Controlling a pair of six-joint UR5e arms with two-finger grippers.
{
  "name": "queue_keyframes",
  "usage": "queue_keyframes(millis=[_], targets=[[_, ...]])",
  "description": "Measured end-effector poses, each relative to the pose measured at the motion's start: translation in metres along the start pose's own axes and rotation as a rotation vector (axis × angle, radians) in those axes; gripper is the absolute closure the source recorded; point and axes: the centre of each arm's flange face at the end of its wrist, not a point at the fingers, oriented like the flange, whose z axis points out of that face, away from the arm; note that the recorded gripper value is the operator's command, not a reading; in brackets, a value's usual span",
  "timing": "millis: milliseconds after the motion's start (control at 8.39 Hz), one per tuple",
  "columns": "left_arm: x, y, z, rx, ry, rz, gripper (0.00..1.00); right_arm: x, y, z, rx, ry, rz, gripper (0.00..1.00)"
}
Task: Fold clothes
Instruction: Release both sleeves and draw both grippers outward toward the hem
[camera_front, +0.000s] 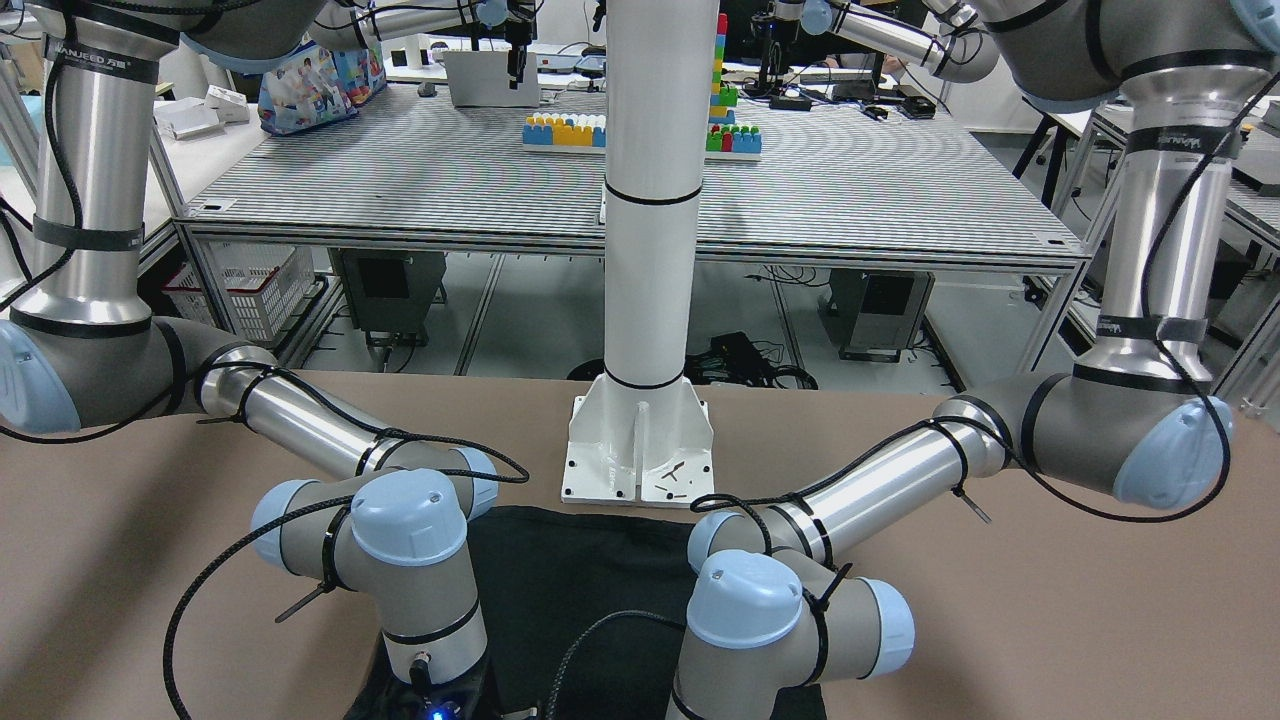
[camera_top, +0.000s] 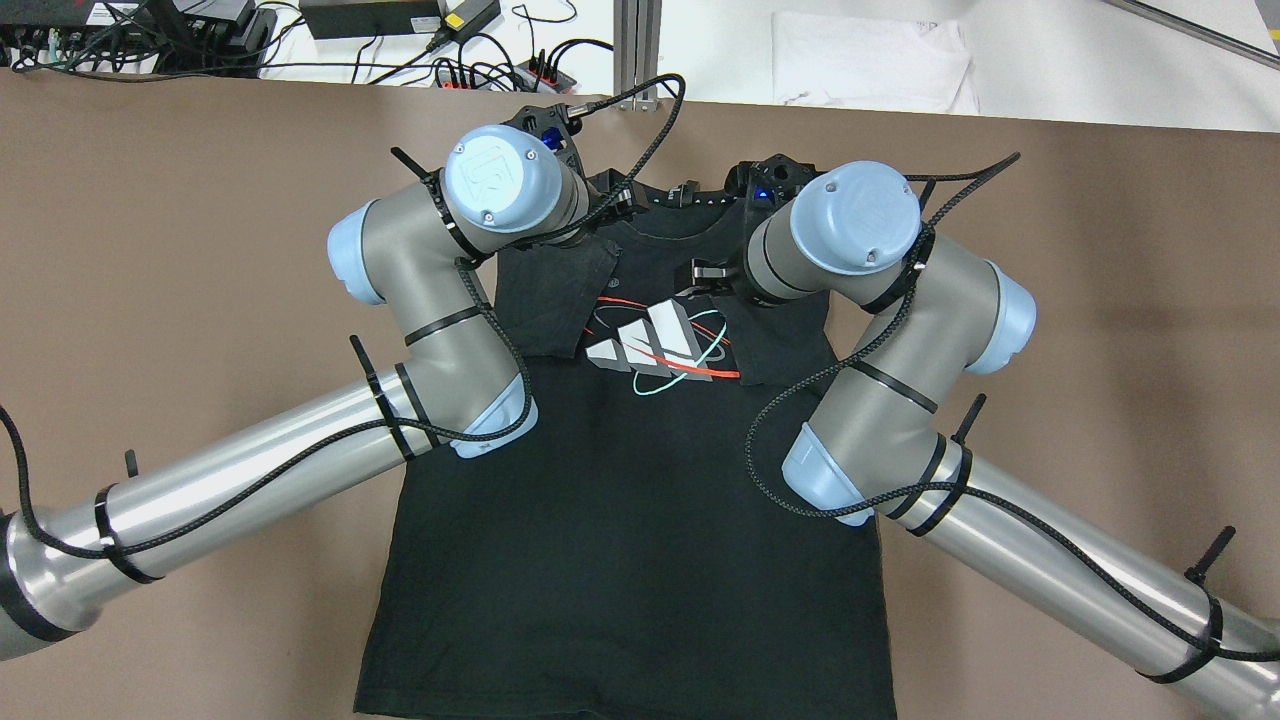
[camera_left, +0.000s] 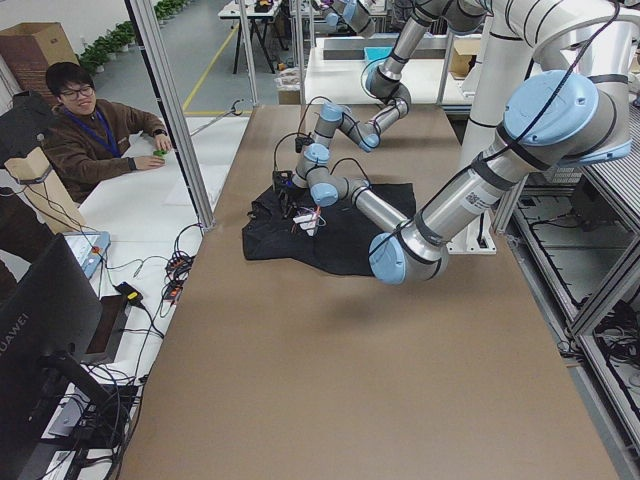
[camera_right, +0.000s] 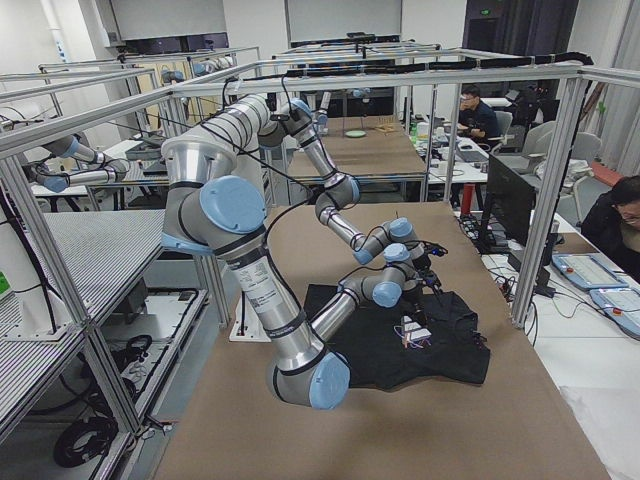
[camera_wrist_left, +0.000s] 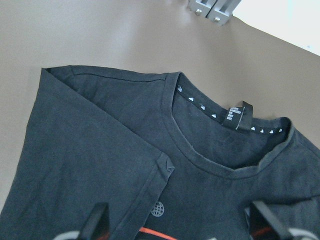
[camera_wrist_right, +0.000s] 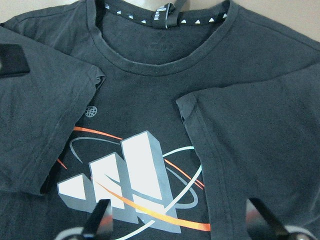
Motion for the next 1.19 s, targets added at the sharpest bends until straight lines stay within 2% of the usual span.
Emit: queue_keyframes(millis=[357, 596, 953, 1191], targets=[[-0.051, -0.001, -0.043, -0.084, 0.048, -0.013, 0.0, 0.014, 0.016, -0.007, -0.047, -0.025, 0.001, 0.06], [-0.095, 0.004, -0.074, -0.139, 0.045, -0.021, 0.0, 0.038, 0.035, -0.022, -0.081, -0.051, 0.002, 0.06], [-0.153, 0.024, -0.133, -0.181, 0.088, -0.031, 0.0, 0.09, 0.08, -0.059, -0.128, -0.079, 0.005, 0.06], [-0.169, 0.034, -0.147, -0.193, 0.1, -0.09, 0.0, 0.124, 0.107, -0.075, -0.154, -0.07, 0.032, 0.06]])
